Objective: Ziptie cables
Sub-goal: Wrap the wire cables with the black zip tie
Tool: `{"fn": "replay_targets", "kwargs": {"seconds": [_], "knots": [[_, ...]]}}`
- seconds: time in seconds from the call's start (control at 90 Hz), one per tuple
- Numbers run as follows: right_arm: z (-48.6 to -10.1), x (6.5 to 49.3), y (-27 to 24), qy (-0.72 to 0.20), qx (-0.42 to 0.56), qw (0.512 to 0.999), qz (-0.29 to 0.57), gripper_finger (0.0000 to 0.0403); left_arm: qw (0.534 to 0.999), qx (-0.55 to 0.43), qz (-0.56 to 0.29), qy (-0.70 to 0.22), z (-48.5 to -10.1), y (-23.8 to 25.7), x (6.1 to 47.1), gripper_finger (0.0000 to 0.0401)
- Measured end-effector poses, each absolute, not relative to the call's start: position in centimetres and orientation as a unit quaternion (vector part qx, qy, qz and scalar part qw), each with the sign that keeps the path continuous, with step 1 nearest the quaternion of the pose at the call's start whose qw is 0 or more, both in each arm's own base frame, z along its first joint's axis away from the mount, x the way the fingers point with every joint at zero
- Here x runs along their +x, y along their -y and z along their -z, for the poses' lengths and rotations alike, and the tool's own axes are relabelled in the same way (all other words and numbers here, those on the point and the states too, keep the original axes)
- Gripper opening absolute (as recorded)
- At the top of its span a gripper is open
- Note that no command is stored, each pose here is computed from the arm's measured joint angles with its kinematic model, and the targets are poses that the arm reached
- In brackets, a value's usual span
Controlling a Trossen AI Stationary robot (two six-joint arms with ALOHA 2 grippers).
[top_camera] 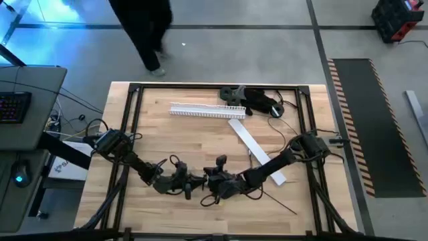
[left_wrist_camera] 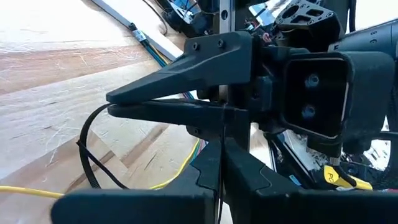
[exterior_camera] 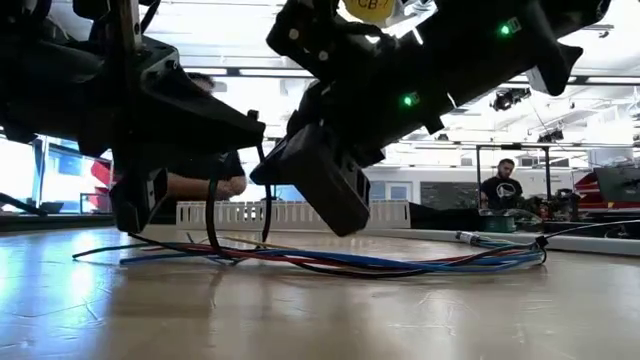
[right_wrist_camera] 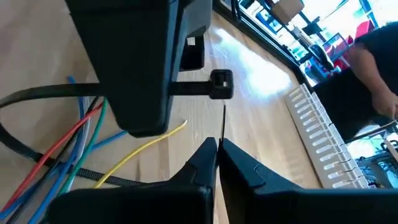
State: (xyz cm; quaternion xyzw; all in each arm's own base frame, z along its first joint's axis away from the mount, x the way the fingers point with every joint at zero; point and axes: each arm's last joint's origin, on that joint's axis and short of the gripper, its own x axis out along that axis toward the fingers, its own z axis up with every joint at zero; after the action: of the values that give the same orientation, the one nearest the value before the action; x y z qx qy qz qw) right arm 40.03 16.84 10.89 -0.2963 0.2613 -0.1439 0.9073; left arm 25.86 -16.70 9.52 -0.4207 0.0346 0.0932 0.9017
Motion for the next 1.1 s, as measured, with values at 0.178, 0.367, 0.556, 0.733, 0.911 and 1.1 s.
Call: {"fn": "replay_targets", "kwargs": {"seconds": [0.178, 0.367, 0.556, 0.733, 0.911, 1.1], "knots": [[-11.09, 39.90, -17.46, -0.252, -0.307, 0.908, 0.135, 0.0000, 0.902, -0.421, -0.094, -0.034, -9.52, 16.69, 25.86, 0.0000], [-11.12, 39.89, -17.42, -0.251, -0.310, 0.906, 0.143, 0.0000, 0.900, -0.425, -0.094, -0.034, -9.51, 16.73, 25.83, 0.0000], [-11.11, 39.88, -17.40, -0.251, -0.310, 0.905, 0.146, 0.0000, 0.899, -0.426, -0.094, -0.035, -9.48, 16.89, 25.71, 0.0000], [-11.06, 39.86, -17.39, -0.253, -0.309, 0.905, 0.146, 0.0000, 0.899, -0.426, -0.097, -0.033, -9.48, 16.89, 25.68, 0.0000], [-11.07, 39.87, -17.40, -0.253, -0.311, 0.905, 0.145, 0.0000, 0.899, -0.426, -0.097, -0.035, -9.43, 16.88, 25.65, 0.0000], [-11.09, 39.84, -17.49, -0.253, -0.319, 0.902, 0.141, 0.0000, 0.896, -0.431, -0.101, -0.043, -9.07, 16.72, 25.35, 0.0000]]}}
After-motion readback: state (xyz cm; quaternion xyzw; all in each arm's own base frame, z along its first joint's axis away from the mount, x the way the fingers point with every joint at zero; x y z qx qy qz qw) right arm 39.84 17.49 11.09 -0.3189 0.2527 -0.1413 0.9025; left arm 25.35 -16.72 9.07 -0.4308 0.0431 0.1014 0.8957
